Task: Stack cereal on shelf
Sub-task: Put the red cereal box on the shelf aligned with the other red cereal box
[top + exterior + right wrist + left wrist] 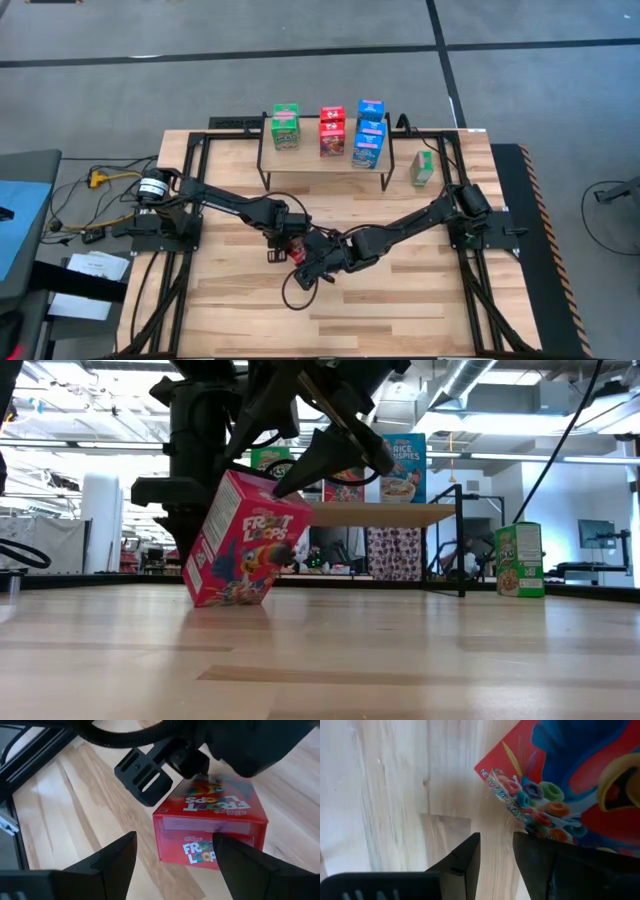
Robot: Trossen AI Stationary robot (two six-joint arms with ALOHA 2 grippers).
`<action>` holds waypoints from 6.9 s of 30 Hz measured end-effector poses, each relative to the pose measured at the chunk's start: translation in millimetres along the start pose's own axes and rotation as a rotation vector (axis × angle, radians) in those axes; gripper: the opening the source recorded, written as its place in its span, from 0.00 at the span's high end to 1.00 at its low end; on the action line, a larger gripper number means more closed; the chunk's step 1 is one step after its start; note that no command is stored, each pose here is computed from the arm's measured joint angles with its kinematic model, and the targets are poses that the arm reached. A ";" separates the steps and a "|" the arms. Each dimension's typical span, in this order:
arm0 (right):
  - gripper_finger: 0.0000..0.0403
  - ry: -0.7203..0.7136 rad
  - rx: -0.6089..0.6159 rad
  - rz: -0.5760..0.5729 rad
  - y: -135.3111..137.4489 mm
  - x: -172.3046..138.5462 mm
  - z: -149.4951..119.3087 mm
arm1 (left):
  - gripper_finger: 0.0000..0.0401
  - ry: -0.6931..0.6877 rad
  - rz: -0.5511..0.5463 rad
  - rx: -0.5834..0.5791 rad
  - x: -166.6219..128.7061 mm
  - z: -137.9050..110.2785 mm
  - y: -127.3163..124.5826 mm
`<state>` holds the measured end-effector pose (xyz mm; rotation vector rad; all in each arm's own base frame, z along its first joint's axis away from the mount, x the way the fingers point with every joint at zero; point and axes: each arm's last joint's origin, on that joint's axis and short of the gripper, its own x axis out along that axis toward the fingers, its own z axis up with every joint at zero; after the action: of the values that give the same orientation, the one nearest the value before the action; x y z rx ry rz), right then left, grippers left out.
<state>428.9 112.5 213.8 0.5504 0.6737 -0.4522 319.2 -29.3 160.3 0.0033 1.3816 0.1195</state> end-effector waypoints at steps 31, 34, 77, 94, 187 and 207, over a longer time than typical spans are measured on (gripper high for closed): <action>0.28 -0.046 -0.027 0.048 7.8 -2.2 2.7 | 0.73 -0.003 -0.016 0.080 -12.7 -3.8 1.4; 0.28 -0.055 -0.037 0.058 9.0 -2.3 3.6 | 0.73 0.002 -0.012 0.091 -15.6 -5.4 2.1; 0.28 0.193 -0.983 0.043 -16.1 -24.1 -51.6 | 0.73 -0.271 -0.084 0.095 -54.6 5.8 -12.3; 0.28 0.160 -1.206 -0.004 -20.3 5.1 -74.3 | 0.73 -0.271 -0.070 0.060 -54.3 5.7 -11.5; 0.98 0.302 -0.909 0.062 -24.2 4.8 -60.7 | 0.73 -0.326 0.073 0.058 -50.7 18.0 39.3; 0.98 0.366 -0.842 0.090 -25.8 25.0 -77.8 | 0.73 -0.334 0.018 -0.039 -29.0 8.3 59.4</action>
<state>396.5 134.6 137.7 -0.1459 1.1001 0.0462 317.1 27.9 194.6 0.0034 1.0461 0.1534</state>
